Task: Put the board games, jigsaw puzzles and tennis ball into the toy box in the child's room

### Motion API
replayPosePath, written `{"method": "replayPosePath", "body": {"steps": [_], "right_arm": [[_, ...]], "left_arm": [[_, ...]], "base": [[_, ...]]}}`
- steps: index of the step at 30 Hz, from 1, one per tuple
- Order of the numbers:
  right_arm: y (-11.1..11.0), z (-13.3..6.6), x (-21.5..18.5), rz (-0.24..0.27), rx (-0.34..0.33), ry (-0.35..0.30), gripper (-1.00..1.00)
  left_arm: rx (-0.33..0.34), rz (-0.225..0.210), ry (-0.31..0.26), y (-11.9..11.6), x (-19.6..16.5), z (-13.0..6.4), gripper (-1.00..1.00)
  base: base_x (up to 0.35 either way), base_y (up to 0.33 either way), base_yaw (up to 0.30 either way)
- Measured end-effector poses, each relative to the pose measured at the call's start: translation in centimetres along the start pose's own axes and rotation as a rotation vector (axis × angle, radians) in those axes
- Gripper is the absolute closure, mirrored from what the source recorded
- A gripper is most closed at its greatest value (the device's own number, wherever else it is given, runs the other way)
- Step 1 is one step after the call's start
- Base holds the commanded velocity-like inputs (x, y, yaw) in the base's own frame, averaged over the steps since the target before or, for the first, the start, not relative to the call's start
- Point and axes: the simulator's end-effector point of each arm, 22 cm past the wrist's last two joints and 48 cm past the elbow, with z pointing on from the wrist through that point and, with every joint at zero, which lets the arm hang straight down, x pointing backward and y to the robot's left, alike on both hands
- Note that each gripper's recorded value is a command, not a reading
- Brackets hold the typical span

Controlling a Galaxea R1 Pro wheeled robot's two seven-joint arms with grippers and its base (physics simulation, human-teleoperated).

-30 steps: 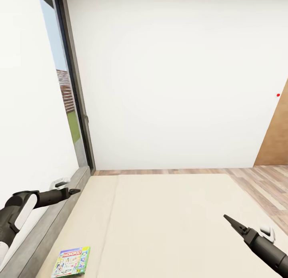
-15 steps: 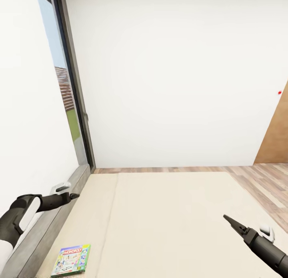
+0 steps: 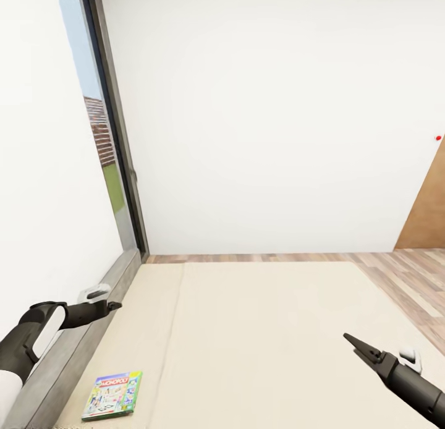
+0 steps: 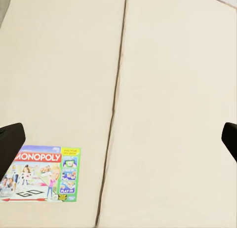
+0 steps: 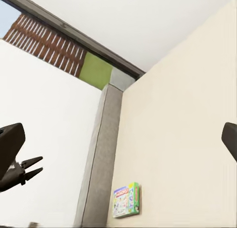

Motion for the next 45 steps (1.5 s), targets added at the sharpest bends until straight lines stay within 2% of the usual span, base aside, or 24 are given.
{"method": "replayPosePath", "body": {"steps": [5,6,12,19,32,45], "right_arm": [[1.0,-0.1,0.4,0.018,-0.050,0.033,-1.00],[1.9,0.0,0.6,0.025,-0.093,0.045,-1.00],[5.4,0.9,2.6,0.042,-0.241,0.111,-1.00],[7.7,2.2,4.7,0.050,-0.328,0.175,-1.00],[8.2,3.0,5.5,0.050,-0.355,0.206,-1.00],[7.5,3.3,5.7,0.063,-0.341,0.212,-1.00]], "left_arm": [[-0.008,0.002,0.008,0.2,0.4,0.4,-1.00],[-0.008,0.002,0.010,0.1,0.5,0.5,-1.00],[-0.013,0.001,0.020,0.2,0.9,1.0,-1.00],[-0.022,0.000,0.032,0.5,1.5,1.5,-1.00],[-0.043,0.001,0.054,1.2,2.4,2.3,-1.00],[-0.076,0.061,0.060,1.0,3.5,3.8,-1.00]], "base": [[0.000,0.000,0.081],[0.000,0.000,0.085],[0.000,0.000,0.086],[0.000,0.000,0.088],[0.000,0.000,0.089],[0.000,0.000,0.039]]}}
